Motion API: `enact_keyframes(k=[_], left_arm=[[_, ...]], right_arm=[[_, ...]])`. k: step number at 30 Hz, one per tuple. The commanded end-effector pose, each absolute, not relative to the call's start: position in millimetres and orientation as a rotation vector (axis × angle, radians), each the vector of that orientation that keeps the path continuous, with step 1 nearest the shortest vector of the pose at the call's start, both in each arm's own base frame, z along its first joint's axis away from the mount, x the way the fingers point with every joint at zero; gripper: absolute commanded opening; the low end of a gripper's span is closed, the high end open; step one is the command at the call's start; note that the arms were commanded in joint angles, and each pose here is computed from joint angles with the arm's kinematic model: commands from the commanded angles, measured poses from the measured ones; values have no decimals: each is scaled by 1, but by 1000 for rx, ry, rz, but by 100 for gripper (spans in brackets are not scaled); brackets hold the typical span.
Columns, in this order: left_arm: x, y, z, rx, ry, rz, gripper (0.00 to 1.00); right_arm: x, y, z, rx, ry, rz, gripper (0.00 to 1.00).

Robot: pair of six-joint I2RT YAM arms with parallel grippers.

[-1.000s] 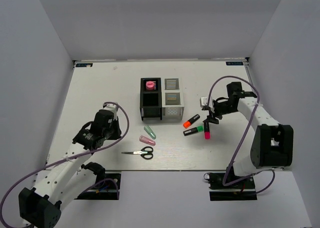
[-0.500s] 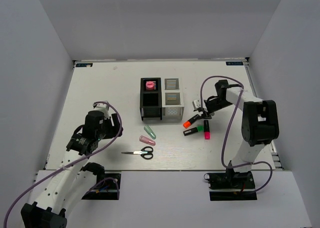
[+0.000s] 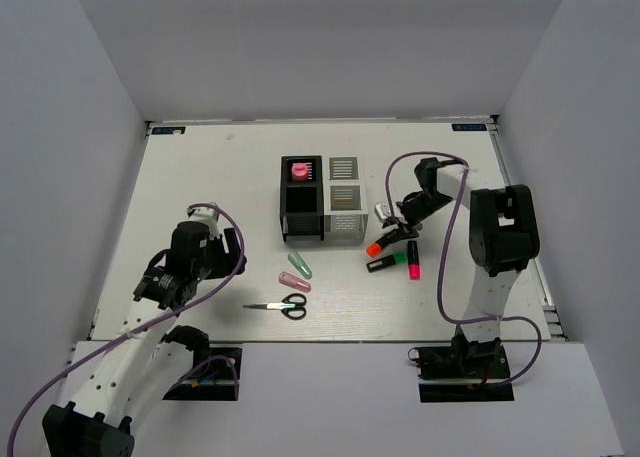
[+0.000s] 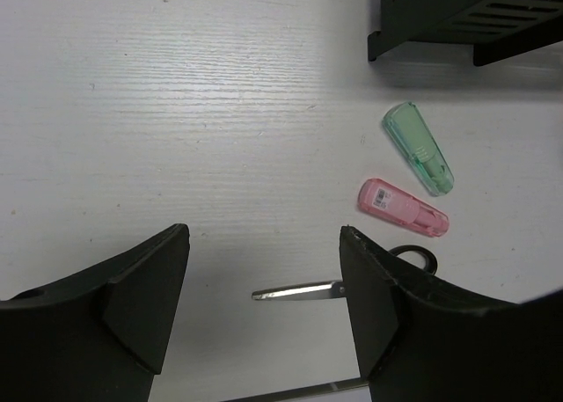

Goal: Sort the stationery into containers
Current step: Pick up the pen from the center of the board.

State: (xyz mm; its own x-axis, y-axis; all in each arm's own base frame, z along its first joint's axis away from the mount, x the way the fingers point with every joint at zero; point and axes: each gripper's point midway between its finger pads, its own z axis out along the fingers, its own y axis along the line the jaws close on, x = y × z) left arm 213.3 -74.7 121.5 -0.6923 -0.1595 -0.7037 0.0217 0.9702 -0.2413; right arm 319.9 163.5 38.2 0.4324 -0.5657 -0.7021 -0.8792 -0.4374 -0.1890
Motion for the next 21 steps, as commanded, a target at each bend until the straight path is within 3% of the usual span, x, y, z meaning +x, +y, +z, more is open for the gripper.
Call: enact_keyframes(k=[1,11,21], left_arm=[[212,-74,119,-99,2330,-293,79],[213,-72,118,-103,2333,-282,81],[212,-71,116,-107,2341,-274,81]], right_arm=[[309,162,32,-2221,1150,786,52],[315,157,2,-2305,1181,680,52],[292,131,-15,-2488,1240,763,44]])
